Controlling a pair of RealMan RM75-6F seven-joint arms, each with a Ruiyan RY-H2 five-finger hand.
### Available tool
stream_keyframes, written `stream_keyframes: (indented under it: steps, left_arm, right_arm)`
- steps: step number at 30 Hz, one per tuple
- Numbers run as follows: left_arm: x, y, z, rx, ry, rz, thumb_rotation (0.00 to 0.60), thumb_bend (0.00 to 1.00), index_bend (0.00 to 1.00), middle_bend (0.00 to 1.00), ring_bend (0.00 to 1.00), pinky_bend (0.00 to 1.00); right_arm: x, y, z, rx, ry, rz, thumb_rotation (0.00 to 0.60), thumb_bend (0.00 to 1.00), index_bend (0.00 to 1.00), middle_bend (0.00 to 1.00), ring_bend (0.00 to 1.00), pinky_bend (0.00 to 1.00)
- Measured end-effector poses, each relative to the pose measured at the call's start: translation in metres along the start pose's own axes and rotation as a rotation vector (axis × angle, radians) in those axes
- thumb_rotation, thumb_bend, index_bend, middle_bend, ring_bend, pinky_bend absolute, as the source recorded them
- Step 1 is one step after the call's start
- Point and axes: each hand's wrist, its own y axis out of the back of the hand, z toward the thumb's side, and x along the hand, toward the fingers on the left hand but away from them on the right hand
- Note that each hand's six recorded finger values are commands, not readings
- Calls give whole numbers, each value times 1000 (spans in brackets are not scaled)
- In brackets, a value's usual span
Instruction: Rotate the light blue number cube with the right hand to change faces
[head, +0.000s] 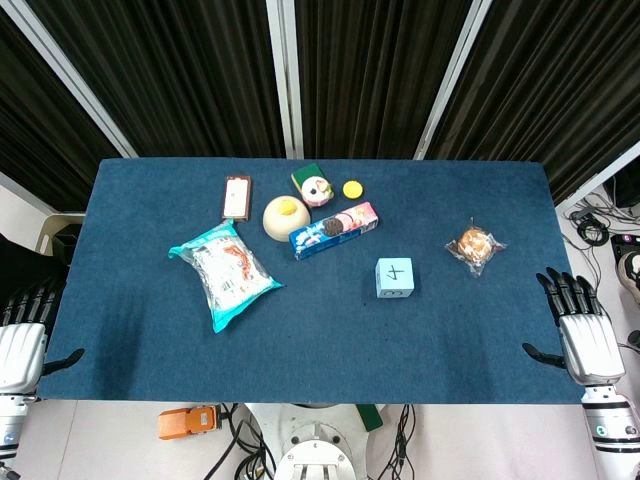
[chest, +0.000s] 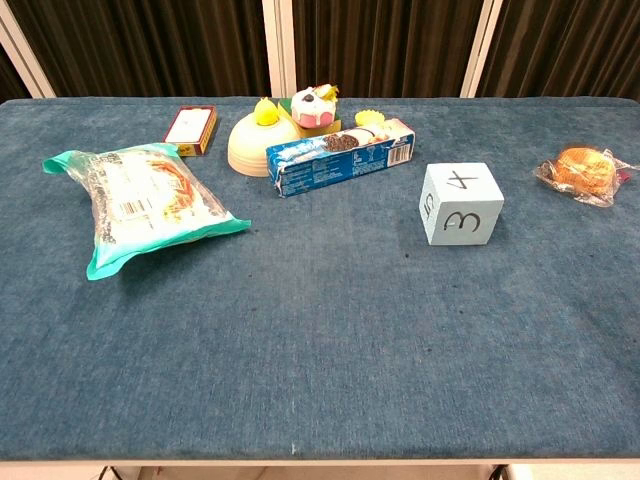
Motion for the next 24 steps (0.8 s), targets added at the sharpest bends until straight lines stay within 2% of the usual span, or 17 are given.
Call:
stream_keyframes:
  steps: [7,13,19,24]
  left_arm:
    - [1,2,0,1,-1,6,600,0,35,17,0,0]
    - [2,2,4,-2,-14,9,600,0,35,17,0,0]
    - [5,4,10,0,-37,16,600,0,35,17,0,0]
    - [3,3,9,-4,-34,14,600,0,35,17,0,0]
  right_arm:
    - [-4,-2,4,-3,10,9,600,88,0,78,0,51]
    - [-17,-6,17,-6,51,52,600,88,0,79,0,53]
    - [-46,-11,52,60,116,108,600,88,0,78,2,113]
    - [-73,-16,90,144,153,168,600,88,0,77,3,118]
